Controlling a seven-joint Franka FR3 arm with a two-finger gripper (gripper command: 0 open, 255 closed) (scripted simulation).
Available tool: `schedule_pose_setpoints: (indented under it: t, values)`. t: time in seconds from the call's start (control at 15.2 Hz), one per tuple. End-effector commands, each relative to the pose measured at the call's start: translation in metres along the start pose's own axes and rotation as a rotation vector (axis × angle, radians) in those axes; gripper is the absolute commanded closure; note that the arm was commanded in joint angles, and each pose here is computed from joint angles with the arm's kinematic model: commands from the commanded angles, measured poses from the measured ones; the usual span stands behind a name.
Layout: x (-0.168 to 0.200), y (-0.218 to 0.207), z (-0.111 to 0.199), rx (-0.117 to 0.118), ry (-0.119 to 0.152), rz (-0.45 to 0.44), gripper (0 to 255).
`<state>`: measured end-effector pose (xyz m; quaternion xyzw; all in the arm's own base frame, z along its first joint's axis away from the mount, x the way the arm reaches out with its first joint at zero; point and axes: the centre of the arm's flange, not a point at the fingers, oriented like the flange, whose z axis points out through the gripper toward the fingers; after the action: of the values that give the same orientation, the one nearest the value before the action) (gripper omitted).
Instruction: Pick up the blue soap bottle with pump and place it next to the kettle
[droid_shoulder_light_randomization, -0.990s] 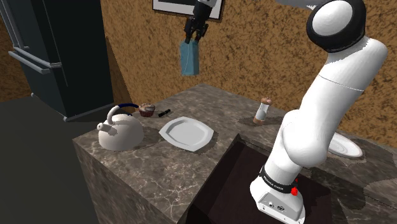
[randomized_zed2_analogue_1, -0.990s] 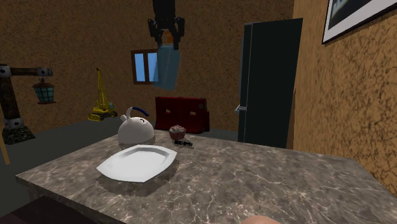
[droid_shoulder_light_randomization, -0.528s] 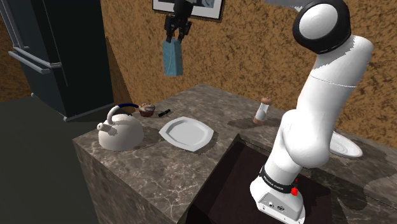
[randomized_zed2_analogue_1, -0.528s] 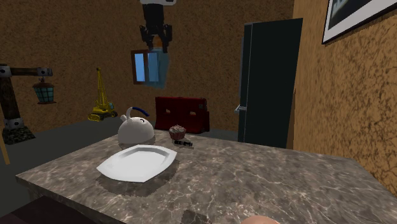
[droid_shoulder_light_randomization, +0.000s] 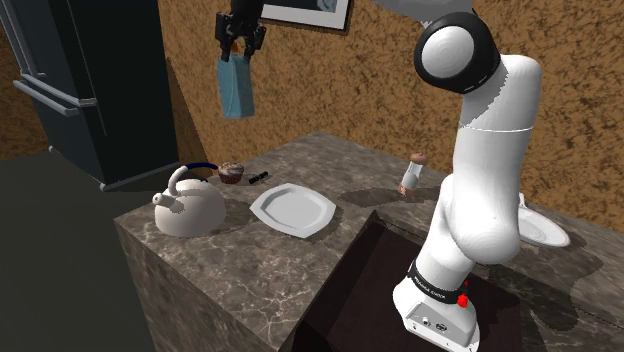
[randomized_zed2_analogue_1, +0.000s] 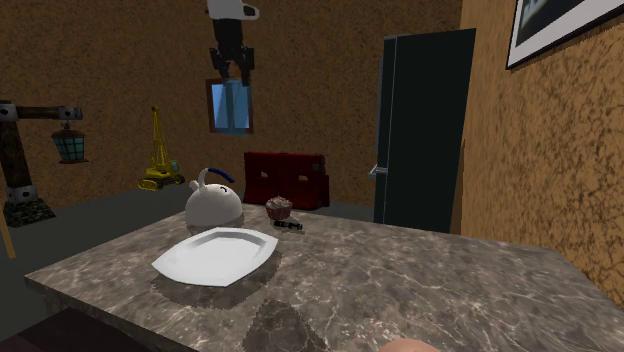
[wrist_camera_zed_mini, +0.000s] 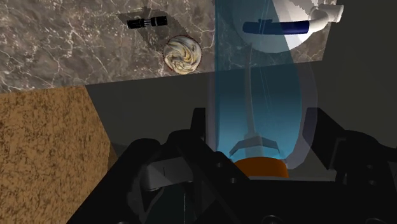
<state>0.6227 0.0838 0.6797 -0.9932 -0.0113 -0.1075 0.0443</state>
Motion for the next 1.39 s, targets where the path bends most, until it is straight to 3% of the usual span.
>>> schedule_pose_setpoints:
  t: [0.0,1.32]
  values:
    - [0.004,-0.01,0.009,0.0,0.001,0.001,255]
    - [-0.018,-0.001,0.112,0.0,0.001,0.001,255]
